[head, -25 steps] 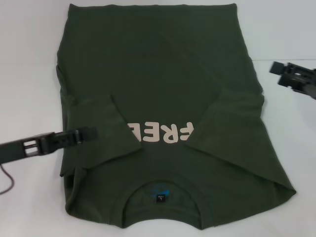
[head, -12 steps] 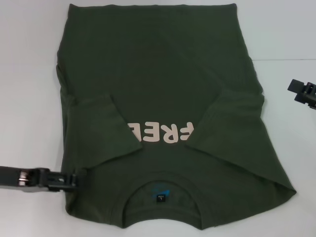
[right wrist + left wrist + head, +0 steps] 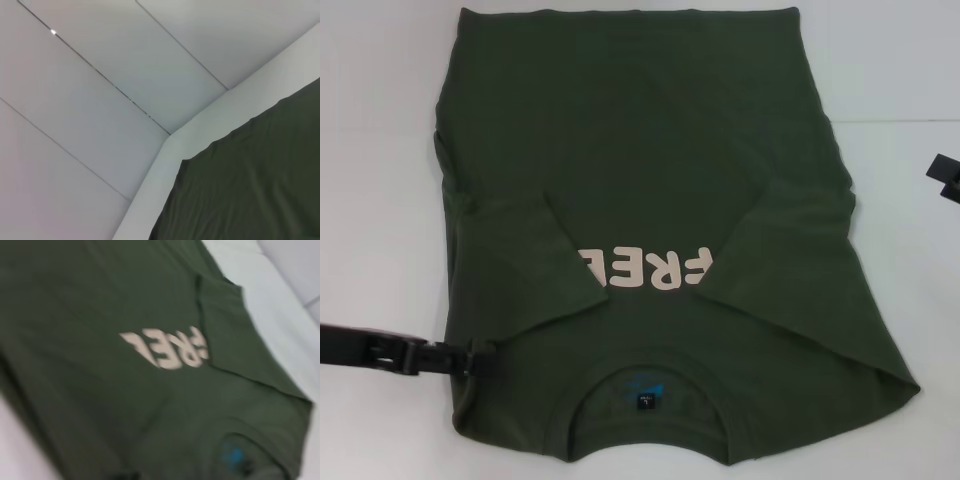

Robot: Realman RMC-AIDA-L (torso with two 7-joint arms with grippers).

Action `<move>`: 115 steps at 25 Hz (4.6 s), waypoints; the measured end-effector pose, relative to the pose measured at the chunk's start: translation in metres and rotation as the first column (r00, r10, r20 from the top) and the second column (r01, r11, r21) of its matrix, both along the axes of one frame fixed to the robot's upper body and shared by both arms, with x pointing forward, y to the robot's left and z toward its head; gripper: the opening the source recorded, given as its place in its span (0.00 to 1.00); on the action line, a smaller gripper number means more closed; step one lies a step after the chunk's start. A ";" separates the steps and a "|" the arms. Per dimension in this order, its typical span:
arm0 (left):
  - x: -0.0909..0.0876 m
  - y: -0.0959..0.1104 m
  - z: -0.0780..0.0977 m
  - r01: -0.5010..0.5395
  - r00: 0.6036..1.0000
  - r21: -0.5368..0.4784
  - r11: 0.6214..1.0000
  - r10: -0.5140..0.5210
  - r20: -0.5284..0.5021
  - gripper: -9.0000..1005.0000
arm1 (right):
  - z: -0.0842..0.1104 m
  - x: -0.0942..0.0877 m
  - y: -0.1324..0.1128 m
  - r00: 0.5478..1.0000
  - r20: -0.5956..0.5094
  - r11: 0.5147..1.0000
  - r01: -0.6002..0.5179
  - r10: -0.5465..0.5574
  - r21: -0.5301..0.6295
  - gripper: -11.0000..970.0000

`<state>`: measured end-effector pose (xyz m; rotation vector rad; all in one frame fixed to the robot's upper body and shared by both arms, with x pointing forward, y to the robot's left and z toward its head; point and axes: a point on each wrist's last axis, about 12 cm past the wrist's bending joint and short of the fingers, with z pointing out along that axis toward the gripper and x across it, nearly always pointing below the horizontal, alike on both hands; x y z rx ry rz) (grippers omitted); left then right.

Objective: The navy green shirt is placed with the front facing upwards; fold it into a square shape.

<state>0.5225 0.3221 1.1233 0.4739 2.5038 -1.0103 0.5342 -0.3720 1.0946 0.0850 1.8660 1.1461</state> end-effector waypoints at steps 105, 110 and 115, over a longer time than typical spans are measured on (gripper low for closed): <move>0.020 -0.014 -0.030 -0.152 0.986 0.193 0.969 0.162 -0.041 0.06 | 0.003 0.004 -0.010 0.998 -0.053 0.999 0.035 -0.034 0.017 0.97; 0.013 0.000 -0.031 -0.186 0.980 0.095 0.978 0.192 -0.055 0.06 | 0.016 0.004 -0.021 0.987 -0.153 0.999 -0.033 0.039 0.042 0.97; 0.008 0.014 -0.035 -0.230 0.969 0.019 0.973 0.231 -0.086 0.06 | 0.029 0.008 -0.030 0.958 -0.272 0.996 -0.087 0.094 0.037 0.97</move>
